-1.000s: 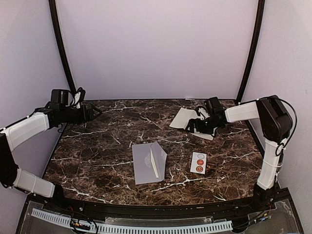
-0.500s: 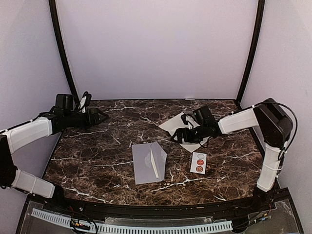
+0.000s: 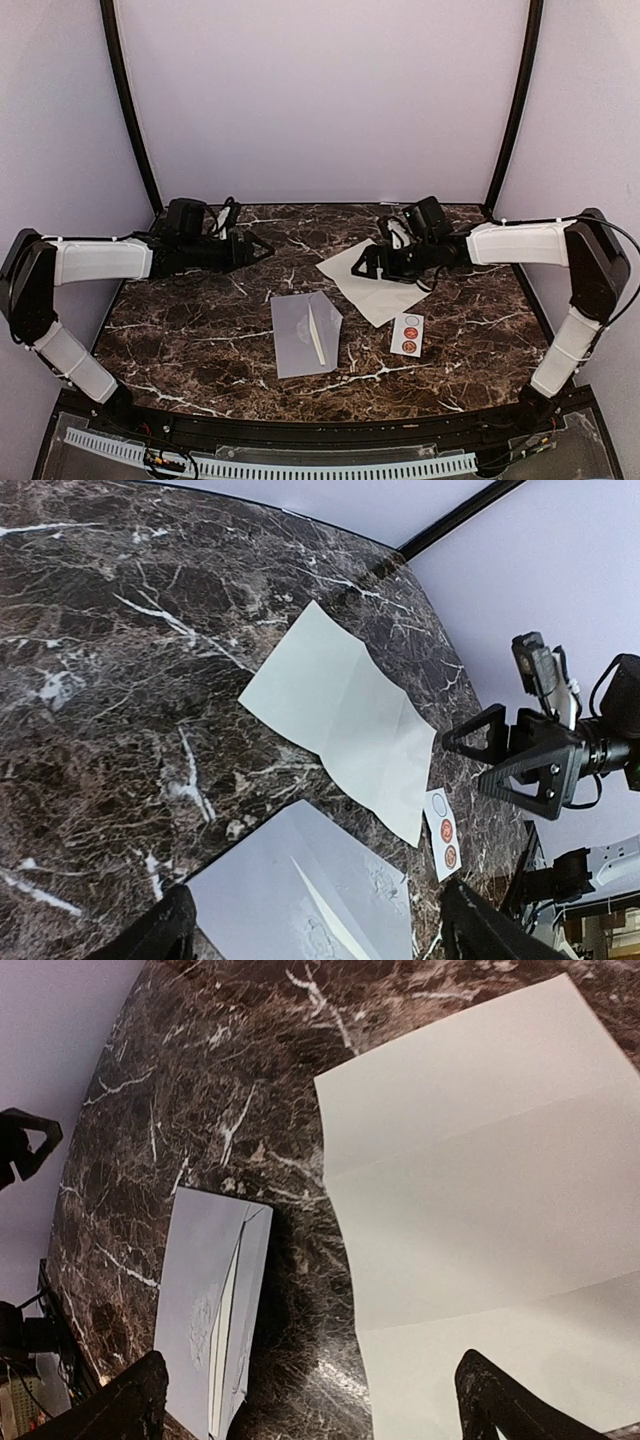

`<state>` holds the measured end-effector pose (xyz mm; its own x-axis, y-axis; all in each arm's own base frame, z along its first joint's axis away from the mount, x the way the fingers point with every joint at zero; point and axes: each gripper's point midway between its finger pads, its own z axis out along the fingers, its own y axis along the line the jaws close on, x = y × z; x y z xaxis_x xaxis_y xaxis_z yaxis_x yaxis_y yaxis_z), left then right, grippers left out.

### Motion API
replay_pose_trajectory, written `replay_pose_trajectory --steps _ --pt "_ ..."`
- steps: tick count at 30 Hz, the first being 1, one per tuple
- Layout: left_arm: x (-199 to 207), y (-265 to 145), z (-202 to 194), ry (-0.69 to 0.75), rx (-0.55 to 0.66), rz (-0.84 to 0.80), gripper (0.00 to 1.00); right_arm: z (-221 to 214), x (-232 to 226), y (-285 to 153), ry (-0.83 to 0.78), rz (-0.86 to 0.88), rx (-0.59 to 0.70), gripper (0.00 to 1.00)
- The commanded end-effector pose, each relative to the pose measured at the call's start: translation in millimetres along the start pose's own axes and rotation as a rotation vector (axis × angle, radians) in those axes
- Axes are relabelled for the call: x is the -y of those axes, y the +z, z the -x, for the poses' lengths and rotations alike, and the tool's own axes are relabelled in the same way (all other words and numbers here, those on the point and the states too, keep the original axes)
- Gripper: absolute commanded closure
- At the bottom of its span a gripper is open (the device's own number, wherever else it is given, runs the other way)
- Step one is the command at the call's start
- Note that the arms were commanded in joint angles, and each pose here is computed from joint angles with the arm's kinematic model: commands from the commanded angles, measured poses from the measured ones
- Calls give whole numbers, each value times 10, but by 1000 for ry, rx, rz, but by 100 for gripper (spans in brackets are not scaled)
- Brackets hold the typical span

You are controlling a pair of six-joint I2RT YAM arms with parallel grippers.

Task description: Place the letter into the envelope and seal it

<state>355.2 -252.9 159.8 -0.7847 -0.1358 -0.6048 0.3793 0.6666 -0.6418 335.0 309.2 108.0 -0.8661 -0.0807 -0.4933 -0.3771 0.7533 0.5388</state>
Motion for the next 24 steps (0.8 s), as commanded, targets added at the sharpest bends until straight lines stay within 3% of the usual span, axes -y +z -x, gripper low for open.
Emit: replay_pose_trajectory --steps 1,10,24 --pt "394 270 218 44 53 -87 20 67 507 -309 102 -117 44 5" --pt "636 1092 29 65 -50 -137 32 -43 1352 -678 262 -205 87 19" --pt "541 1802 -233 48 -130 -153 40 -177 1685 -565 341 -192 64 38"
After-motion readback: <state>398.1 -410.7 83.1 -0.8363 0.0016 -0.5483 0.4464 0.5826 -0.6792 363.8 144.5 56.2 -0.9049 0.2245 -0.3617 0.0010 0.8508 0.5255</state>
